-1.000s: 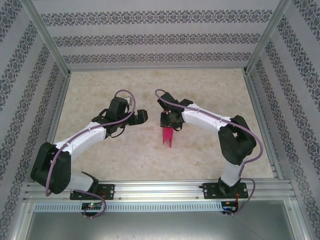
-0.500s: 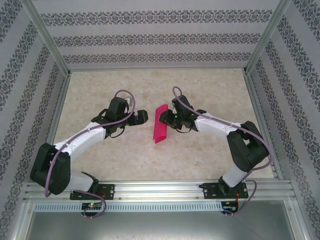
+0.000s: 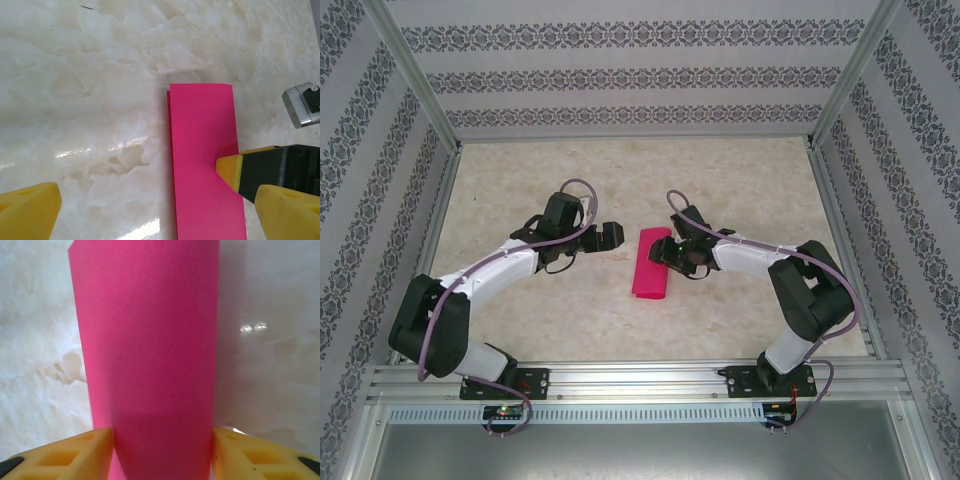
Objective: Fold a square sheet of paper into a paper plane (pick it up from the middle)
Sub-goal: Fold the square sheet of paper in half at the center of the table.
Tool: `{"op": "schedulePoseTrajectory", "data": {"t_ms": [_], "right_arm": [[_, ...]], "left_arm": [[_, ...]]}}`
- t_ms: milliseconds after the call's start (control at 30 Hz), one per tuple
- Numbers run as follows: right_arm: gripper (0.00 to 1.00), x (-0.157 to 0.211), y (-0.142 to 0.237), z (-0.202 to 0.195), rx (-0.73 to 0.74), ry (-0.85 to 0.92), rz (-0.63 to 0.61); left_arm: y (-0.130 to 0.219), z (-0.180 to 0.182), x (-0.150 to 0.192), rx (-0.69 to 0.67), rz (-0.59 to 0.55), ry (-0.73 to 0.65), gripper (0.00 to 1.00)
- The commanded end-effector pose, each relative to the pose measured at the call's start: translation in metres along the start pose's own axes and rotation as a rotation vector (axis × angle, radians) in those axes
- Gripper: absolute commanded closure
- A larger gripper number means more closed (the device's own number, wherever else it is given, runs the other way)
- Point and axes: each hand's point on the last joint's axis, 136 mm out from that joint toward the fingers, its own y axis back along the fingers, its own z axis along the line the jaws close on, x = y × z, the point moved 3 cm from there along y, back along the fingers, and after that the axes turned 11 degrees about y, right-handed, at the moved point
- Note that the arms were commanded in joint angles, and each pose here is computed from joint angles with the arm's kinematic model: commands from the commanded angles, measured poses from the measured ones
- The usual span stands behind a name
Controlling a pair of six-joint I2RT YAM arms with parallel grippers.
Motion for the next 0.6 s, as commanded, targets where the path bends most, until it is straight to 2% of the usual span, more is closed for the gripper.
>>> {"op": "schedulePoseTrajectory", "data": {"t_ms": [0, 233, 433, 567], "right_arm": [[0.44, -0.006, 0.007, -0.009, 0.047, 0.033, -0.014], [0.35, -0.007, 0.013, -0.016, 0.02, 0.023, 0.0], [0.34, 0.001, 0.013, -0.023, 0.058, 0.055, 0.073], [0.32, 0.006, 0.009, -0.022, 0.031, 0.084, 0.097]], "left_arm": [[-0.001, -0.019, -0.007, 0.059, -0.012, -0.02, 0.0], [-0.007, -0.016, -0.005, 0.049, 0.007, -0.028, 0.0], [-0.014, -0.02, -0.004, 0.063, 0.03, -0.026, 0.0], [-0.016, -0.021, -0.004, 0.062, 0.034, -0.028, 0.0]]}}
